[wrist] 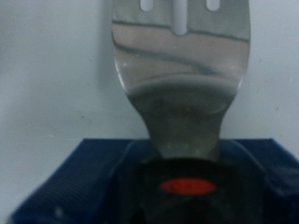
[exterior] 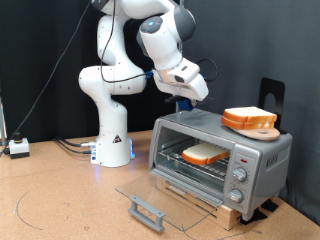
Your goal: Make a piece of toast with the oven
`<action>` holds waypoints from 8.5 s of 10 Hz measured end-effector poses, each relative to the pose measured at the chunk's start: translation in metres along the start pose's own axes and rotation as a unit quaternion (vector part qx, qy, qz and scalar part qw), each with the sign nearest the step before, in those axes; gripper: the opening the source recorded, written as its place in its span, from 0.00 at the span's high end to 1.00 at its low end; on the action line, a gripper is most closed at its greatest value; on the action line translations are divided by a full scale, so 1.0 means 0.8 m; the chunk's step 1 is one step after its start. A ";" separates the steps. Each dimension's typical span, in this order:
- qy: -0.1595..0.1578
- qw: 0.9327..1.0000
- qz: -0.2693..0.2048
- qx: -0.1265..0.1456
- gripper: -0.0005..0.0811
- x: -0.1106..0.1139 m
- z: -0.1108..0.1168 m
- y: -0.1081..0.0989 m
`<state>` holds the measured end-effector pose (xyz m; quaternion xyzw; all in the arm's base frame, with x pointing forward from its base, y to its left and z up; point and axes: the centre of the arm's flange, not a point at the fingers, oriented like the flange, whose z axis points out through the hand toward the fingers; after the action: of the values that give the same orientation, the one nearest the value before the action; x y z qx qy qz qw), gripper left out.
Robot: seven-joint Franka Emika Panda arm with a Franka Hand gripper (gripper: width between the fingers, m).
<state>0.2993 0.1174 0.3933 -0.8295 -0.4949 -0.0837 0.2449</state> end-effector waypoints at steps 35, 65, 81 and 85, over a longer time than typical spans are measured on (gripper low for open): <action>0.110 0.978 0.176 -0.022 0.00 -0.146 -0.149 0.115; -0.002 0.660 0.713 0.239 0.00 -0.348 -0.074 0.284; -0.007 0.662 0.706 0.253 0.00 -0.364 0.108 0.325; -0.014 0.667 0.675 0.315 0.00 -0.342 0.108 0.296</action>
<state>0.3587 -0.1462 0.1376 -0.8112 0.2001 0.2774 0.4743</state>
